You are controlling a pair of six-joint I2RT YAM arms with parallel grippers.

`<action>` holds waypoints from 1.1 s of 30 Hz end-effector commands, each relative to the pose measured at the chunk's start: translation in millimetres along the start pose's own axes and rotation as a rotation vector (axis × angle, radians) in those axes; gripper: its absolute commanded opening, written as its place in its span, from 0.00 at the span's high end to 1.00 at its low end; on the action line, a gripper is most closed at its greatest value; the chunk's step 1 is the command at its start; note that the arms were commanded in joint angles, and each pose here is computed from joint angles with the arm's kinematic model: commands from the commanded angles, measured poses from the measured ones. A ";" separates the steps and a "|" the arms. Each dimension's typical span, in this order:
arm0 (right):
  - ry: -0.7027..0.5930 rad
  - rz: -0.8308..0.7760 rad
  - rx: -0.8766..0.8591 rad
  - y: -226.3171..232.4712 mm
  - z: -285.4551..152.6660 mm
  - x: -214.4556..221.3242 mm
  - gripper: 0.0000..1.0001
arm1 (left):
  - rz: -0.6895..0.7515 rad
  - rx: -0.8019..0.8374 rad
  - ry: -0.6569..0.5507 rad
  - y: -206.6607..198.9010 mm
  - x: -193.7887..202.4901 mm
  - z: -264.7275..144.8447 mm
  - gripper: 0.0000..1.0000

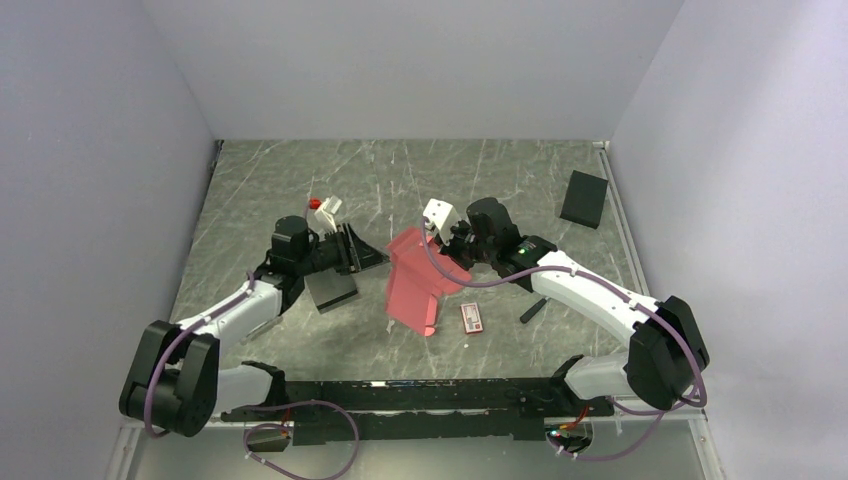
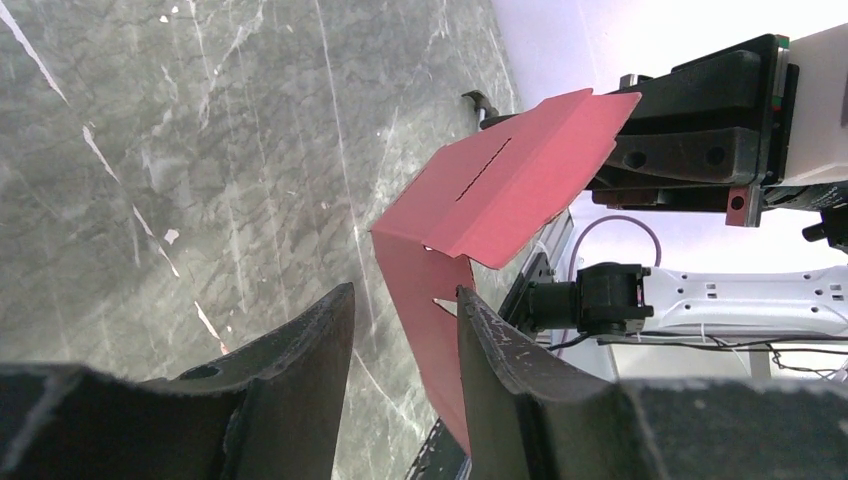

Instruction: Fold the paper box

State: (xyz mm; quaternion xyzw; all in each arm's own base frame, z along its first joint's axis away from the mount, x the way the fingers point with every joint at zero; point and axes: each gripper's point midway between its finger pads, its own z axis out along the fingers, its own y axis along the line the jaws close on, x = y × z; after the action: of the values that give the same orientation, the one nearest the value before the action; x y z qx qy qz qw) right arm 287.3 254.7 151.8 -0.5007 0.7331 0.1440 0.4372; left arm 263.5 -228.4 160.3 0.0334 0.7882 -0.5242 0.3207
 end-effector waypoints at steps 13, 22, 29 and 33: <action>-0.080 -0.010 0.052 -14.3 -8.3 -28.6 1.00 | -0.023 0.142 0.020 -15.1 -1.4 8.5 0.53; -0.078 -0.006 0.052 -14.3 -7.9 -28.8 1.00 | -0.058 0.139 0.032 -13.4 0.2 11.0 0.51; -0.075 -0.002 0.056 -15.1 -7.5 -28.0 1.00 | -0.079 0.141 0.065 -15.3 5.6 18.1 0.50; -0.074 -0.002 0.056 -14.9 -7.2 -28.2 1.00 | -0.084 0.132 0.079 -14.6 8.8 21.3 0.49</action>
State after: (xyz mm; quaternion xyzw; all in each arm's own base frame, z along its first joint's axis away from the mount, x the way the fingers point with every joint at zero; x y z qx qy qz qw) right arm 288.3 253.6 151.7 -0.4989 0.7346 0.1403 0.4379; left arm 259.7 -248.3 149.9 0.0235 0.7751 -0.5753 0.2602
